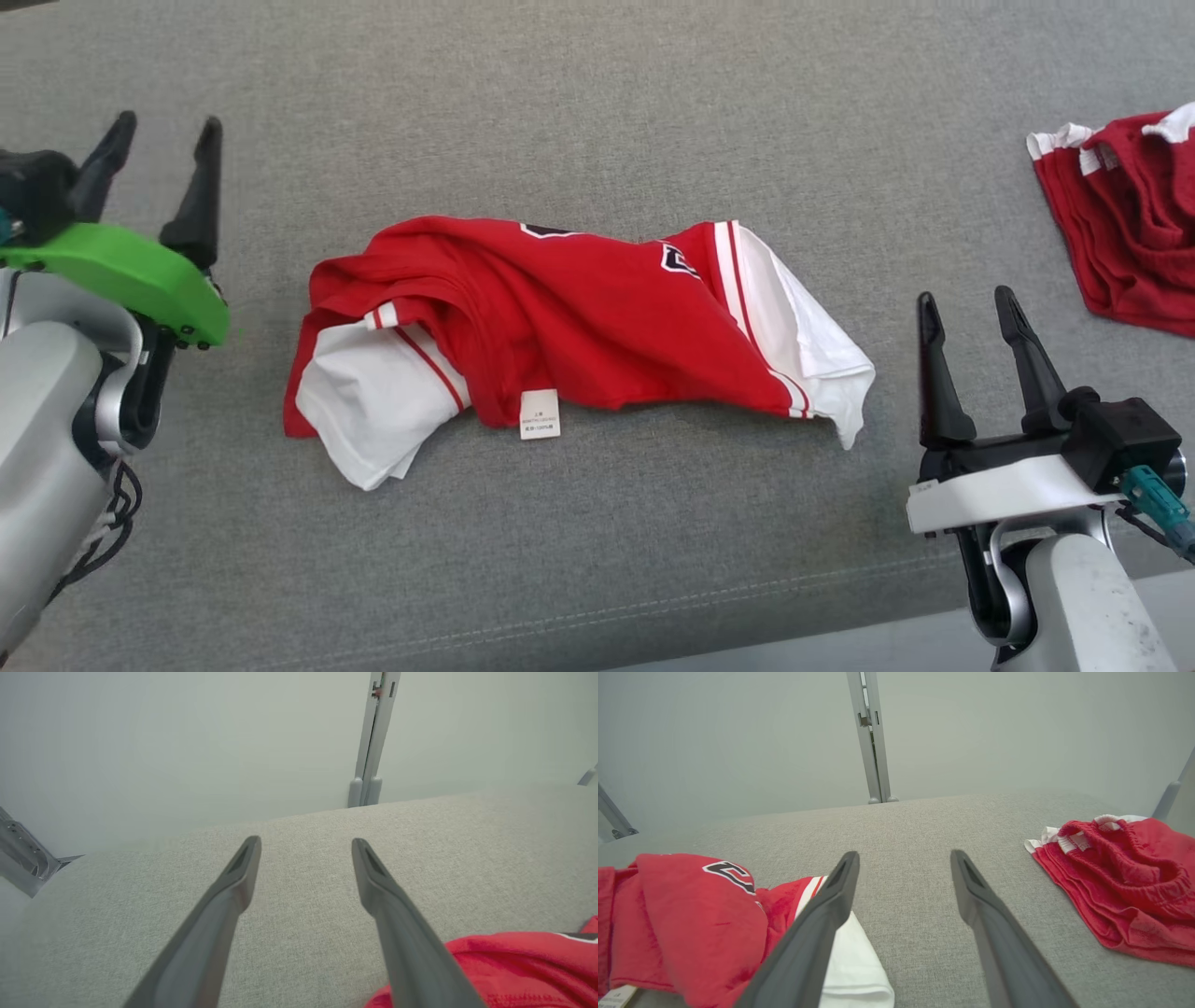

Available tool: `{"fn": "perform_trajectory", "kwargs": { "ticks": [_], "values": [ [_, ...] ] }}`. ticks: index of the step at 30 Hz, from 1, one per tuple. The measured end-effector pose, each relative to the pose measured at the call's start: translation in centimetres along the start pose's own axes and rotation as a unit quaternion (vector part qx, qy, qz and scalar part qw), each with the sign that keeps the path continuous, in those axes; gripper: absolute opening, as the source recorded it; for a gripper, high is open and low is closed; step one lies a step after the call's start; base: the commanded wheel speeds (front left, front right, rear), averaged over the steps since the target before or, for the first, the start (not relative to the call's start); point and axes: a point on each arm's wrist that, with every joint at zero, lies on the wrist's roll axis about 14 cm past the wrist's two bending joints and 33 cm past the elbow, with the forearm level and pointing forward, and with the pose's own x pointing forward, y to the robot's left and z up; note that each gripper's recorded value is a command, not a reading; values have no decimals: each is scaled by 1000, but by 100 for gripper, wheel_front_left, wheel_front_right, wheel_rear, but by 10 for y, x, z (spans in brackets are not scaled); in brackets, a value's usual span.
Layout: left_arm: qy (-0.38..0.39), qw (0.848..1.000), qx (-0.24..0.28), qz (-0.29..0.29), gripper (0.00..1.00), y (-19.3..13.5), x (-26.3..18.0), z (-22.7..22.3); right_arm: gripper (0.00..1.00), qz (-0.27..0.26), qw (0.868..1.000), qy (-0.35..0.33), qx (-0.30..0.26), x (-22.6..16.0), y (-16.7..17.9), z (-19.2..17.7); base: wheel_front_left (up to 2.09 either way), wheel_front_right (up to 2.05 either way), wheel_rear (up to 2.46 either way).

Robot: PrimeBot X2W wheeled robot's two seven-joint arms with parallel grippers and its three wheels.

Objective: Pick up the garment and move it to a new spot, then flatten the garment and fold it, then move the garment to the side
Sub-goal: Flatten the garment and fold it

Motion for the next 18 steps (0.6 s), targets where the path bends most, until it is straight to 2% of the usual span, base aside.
{"fn": "perform_trajectory", "kwargs": {
  "ticks": [7,13,18],
  "values": [
    [-89,990,-62,88,100,30,-43,41,100,19,1000,-17,1,4,13,11,0,0,0],
    [-126,980,-103,117,100,20,-90,34,100,32,999,-31,1,4,22,22,0,0,0],
    [-164,970,-117,138,100,11,-128,34,100,41,998,-40,-2,2,29,30,0,0,0]
  ]
}}
